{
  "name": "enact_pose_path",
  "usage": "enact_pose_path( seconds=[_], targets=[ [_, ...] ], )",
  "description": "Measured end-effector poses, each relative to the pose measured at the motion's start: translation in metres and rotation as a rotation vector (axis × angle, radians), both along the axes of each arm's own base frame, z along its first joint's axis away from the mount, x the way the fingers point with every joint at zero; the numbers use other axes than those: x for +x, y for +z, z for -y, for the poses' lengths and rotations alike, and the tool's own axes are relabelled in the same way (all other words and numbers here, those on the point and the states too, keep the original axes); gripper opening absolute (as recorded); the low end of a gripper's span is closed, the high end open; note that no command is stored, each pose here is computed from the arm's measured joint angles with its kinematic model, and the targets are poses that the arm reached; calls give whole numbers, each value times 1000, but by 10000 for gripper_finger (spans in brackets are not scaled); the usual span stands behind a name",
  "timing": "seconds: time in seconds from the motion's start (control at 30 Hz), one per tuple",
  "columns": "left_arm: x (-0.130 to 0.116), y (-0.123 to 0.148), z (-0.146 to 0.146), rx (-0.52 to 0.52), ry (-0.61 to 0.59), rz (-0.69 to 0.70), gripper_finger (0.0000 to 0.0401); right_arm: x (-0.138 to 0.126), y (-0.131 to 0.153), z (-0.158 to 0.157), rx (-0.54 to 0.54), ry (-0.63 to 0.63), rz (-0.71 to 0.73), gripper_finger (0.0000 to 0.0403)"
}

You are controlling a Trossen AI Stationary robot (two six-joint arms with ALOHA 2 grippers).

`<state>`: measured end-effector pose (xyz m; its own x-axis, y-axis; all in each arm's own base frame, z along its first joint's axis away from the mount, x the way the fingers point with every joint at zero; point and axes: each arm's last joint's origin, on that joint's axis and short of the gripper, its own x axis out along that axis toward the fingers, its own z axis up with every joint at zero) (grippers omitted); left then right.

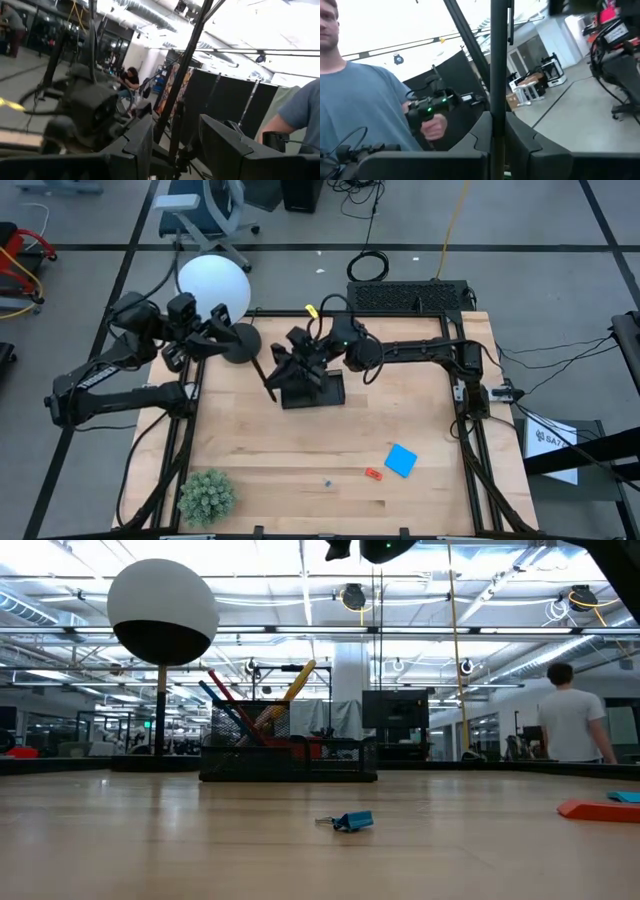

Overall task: Pick and place office supplies into organizer
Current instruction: Put the black pen into the black organizer

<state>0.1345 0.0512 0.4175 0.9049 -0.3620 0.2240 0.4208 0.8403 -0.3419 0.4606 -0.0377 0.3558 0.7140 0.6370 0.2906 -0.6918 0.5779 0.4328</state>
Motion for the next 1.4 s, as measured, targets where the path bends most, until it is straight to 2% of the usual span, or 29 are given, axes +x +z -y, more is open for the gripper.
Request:
enact_pose_path(
  seconds=[0.3,0.43,0.6,0.8,1.1,1.4],
  targets=[
    [36,-15,-1,-36,-80,-83,154,-8,11,12,-30,-38,52,20],
    [47,-15,1,-31,-74,-49,154,-16,23,18,-62,-68,93,20],
    [55,-8,4,-17,-55,59,154,-19,24,29,-79,-95,65,20],
    [70,-15,3,-54,-26,35,154,-18,22,29,-94,-104,60,20],
    [72,-15,2,-68,70,53,154,-19,19,38,-109,-127,56,20],
    [74,-16,0,-72,98,56,152,-19,19,41,-107,-132,49,20]
  ],
)
